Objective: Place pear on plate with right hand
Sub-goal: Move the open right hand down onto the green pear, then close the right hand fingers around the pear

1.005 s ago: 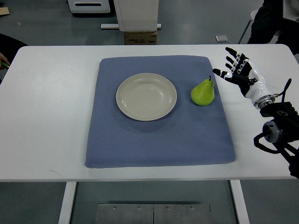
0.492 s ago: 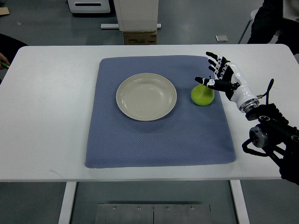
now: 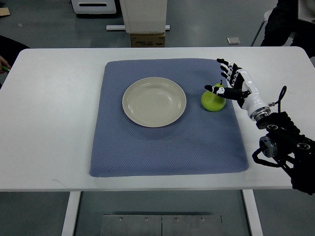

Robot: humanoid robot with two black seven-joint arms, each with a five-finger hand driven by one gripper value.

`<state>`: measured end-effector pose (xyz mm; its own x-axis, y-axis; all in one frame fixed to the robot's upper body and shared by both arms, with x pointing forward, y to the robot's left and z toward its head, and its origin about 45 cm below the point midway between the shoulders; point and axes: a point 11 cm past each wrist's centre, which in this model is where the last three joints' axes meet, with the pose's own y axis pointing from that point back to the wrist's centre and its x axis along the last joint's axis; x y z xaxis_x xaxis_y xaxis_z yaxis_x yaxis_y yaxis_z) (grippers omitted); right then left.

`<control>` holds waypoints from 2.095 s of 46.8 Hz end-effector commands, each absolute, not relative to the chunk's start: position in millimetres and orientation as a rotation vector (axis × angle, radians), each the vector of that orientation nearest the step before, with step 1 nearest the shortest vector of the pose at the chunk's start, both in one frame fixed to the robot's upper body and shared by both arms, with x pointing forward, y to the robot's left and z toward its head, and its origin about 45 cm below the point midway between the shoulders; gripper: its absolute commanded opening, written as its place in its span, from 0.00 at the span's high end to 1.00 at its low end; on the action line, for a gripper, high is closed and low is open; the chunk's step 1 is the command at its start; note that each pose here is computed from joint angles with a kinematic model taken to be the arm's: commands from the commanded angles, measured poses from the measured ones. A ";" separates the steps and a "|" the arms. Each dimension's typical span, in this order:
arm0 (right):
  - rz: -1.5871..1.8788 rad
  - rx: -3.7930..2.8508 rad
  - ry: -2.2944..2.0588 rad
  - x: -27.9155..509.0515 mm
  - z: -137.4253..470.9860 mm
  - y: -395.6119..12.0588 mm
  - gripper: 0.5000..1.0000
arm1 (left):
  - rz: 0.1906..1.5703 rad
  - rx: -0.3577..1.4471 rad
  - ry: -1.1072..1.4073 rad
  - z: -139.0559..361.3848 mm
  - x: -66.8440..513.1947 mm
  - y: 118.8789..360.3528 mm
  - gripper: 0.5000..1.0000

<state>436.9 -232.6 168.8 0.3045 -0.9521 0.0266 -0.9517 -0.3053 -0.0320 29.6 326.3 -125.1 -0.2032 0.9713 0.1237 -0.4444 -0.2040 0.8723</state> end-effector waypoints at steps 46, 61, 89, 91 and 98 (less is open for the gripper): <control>-0.071 -2.626 1.857 422.8 133.0 -222.6 0.03 | 1.646 0.872 0.871 -125.1 29.6 326.3 0.00; -0.065 -2.636 1.865 421.3 127.9 -220.5 0.13 | 1.646 0.872 0.871 -125.1 29.6 326.3 0.00; -0.075 -2.681 1.890 417.4 114.8 -221.7 0.64 | 1.646 0.872 0.871 -125.1 29.6 326.3 0.00; -0.080 -2.694 1.881 416.6 114.1 -220.2 0.92 | 1.646 0.872 0.871 -125.1 29.6 326.3 0.00; -0.084 -2.732 1.854 414.2 111.2 -218.2 1.00 | 1.646 0.872 0.871 -125.1 29.6 326.3 0.00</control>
<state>415.3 -219.1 112.4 0.3612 -0.9231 0.1319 -0.9314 -0.3503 0.0990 29.3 326.3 -125.1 -0.2032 0.9713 0.1238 -0.4439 -0.2041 0.8725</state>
